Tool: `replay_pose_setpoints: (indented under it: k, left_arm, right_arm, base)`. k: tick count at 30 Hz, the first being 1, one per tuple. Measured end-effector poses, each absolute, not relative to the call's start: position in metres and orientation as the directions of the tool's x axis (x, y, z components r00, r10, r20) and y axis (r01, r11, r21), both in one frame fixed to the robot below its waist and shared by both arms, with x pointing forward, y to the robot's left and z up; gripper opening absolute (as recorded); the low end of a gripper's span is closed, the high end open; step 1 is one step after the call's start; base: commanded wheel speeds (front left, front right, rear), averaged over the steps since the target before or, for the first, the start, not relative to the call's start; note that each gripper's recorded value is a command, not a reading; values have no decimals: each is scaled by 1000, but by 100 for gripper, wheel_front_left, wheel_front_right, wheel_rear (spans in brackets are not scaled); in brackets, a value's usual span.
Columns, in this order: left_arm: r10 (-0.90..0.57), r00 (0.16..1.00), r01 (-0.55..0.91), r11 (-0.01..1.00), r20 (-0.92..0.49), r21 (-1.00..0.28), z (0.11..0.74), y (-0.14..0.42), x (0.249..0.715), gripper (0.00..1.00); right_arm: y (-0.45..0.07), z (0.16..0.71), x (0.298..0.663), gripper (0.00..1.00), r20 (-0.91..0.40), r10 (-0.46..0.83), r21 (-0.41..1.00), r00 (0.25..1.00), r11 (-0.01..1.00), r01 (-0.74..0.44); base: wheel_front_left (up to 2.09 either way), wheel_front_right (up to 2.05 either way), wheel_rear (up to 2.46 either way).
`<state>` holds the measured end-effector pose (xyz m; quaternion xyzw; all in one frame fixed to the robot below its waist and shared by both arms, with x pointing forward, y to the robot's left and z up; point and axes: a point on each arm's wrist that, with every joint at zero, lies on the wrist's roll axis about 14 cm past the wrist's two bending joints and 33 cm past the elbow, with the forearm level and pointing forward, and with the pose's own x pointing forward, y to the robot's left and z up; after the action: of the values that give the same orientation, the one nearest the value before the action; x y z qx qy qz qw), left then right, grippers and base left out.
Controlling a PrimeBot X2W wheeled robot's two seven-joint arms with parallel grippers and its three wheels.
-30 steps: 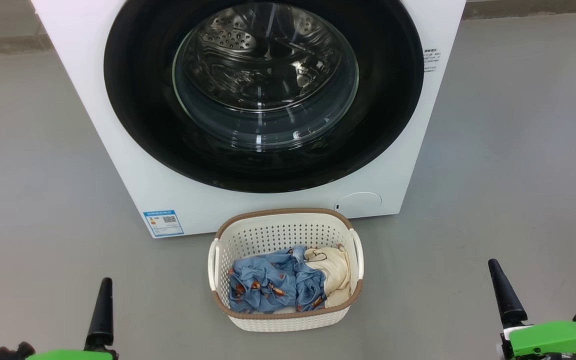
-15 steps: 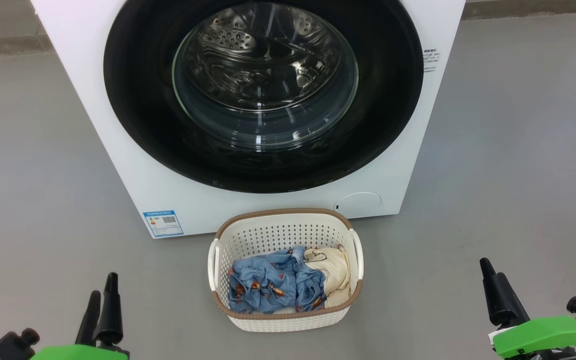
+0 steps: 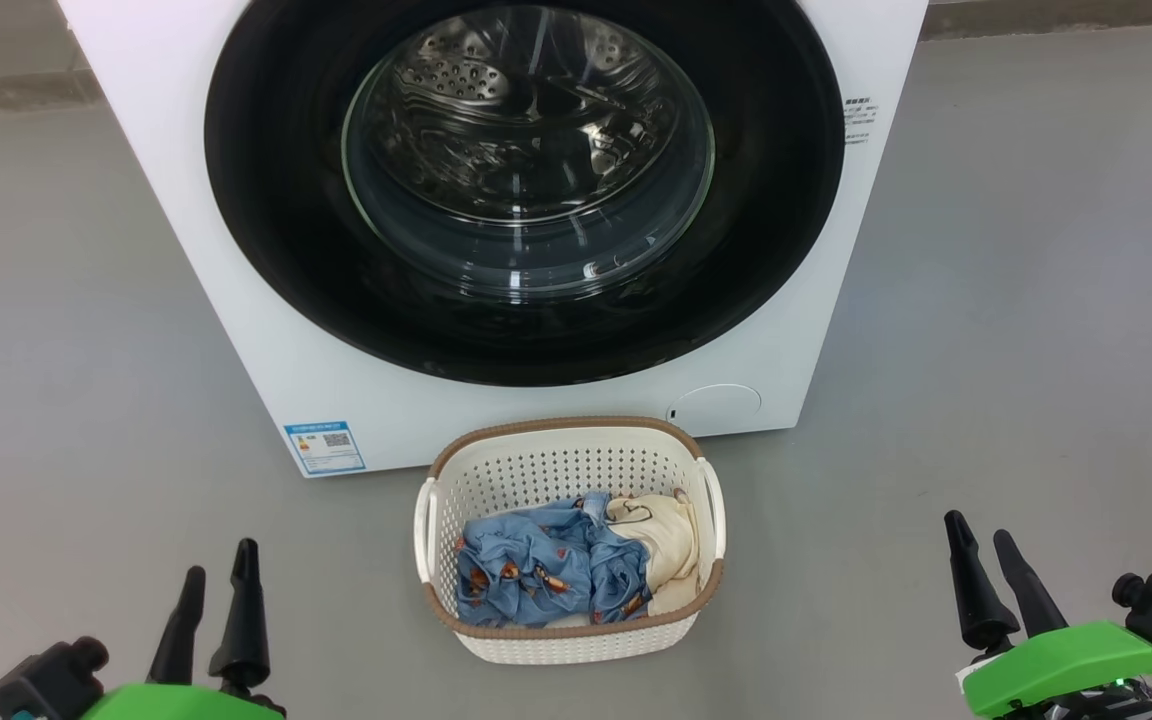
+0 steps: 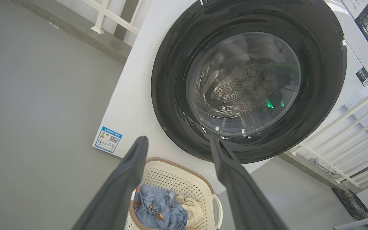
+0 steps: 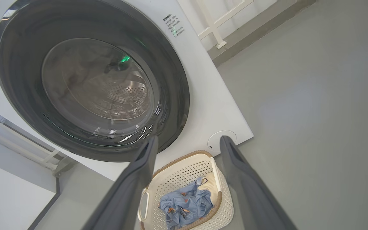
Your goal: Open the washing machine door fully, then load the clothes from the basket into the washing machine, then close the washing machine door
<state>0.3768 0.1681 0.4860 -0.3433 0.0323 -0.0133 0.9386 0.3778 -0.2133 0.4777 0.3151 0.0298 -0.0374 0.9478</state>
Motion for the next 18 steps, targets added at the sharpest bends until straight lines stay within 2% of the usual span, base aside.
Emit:
replay_pose_setpoints:
  k: [18]
  left_arm:
    - [-87, 996, 75, 885, -4, -459, 496, 159, 380, 100]
  right_arm:
    - [-210, 483, 383, 100, -51, -32, 390, 998, 920, 49]
  base:
    - [0, 0, 0]
